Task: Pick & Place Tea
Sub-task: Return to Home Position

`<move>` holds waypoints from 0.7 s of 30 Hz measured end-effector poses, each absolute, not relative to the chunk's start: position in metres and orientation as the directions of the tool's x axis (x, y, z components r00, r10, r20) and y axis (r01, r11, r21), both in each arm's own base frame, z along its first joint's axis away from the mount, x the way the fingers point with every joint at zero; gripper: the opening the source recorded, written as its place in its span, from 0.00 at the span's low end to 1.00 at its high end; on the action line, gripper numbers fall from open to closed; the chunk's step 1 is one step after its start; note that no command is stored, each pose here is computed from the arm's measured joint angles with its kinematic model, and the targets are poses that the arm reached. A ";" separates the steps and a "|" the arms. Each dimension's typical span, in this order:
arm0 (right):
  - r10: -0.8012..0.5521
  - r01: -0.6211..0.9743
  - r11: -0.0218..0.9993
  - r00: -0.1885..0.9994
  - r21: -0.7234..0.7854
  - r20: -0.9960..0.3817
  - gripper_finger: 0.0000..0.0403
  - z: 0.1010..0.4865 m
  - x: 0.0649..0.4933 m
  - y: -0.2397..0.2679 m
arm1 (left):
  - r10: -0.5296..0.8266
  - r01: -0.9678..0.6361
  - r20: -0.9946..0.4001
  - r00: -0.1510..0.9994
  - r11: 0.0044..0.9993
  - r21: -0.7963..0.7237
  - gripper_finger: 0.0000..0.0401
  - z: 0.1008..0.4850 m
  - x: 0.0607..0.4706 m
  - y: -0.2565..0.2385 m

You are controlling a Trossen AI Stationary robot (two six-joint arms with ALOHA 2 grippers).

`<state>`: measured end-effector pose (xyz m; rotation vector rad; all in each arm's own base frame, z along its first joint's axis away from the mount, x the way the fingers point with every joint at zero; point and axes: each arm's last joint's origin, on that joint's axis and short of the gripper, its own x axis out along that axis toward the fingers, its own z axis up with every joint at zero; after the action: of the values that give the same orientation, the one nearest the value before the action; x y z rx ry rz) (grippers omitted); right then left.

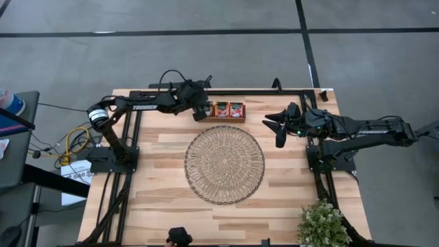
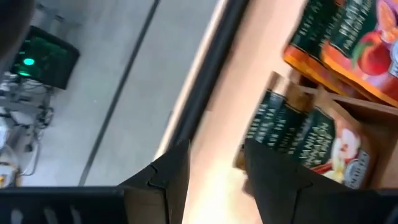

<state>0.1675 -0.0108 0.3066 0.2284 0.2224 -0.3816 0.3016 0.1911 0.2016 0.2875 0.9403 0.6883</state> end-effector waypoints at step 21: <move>-0.441 0.512 0.832 0.844 0.215 -0.306 0.30 0.305 0.144 -0.014 | 0.298 -0.530 -0.627 0.720 0.819 -0.220 0.36 0.296 0.176 0.089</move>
<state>0.1442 -0.0139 0.3046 0.2962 0.2497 -0.5109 0.1759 0.0889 0.2964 -0.4046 0.6126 0.4715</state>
